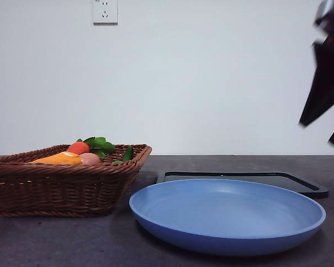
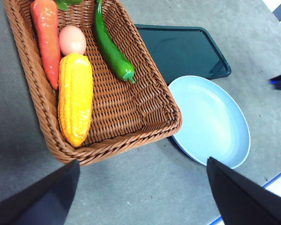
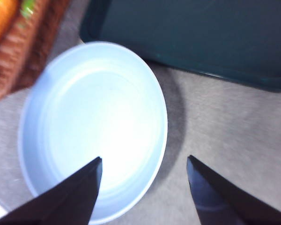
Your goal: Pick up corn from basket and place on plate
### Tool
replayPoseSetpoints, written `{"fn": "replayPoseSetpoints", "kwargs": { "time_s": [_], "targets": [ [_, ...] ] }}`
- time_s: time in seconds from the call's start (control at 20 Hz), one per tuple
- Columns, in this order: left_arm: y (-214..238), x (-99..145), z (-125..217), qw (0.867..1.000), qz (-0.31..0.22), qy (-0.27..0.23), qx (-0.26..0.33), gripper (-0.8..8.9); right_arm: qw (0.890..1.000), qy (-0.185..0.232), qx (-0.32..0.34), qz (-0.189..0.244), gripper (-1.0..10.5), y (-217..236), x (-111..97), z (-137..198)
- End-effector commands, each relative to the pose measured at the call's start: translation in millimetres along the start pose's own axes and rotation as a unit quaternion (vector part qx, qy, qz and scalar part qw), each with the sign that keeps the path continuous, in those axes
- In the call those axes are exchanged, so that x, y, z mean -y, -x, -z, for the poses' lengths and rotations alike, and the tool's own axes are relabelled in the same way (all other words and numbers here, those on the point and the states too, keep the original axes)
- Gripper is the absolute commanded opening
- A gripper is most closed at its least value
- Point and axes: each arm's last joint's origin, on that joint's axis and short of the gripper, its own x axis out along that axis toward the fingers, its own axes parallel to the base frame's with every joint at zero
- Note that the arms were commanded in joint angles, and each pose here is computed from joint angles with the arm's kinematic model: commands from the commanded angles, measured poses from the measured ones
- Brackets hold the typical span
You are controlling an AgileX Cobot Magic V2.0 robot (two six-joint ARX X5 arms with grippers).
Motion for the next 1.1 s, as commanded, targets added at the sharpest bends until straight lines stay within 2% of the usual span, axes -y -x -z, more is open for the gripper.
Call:
{"fn": "replayPoseSetpoints", "kwargs": {
  "time_s": [0.05, 0.3, 0.55, 0.9, 1.1],
  "targets": [
    [3, 2, -5, 1.0, 0.003, -0.01, 0.011, 4.42, 1.0, -0.006, -0.027, -0.003, 2.9, -20, 4, -7],
    [3, 2, -5, 1.0, 0.003, -0.01, 0.011, 4.42, 0.996, -0.016, -0.086, -0.006, 2.8, -59, 13, -6],
    [3, 2, -5, 1.0, 0.003, -0.01, 0.011, 4.42, 0.992, -0.021, -0.125, -0.008, 2.0, -81, 17, -2],
    [3, 2, -5, 1.0, 0.003, -0.01, 0.011, 4.42, 0.991, -0.02, -0.135, -0.009, 0.0, -87, 17, 0],
    [2, 2, -6, 1.0, 0.003, -0.01, 0.011, 4.42, 0.991, -0.021, -0.135, -0.009, 0.0, -87, 17, 0]
  ]
}}
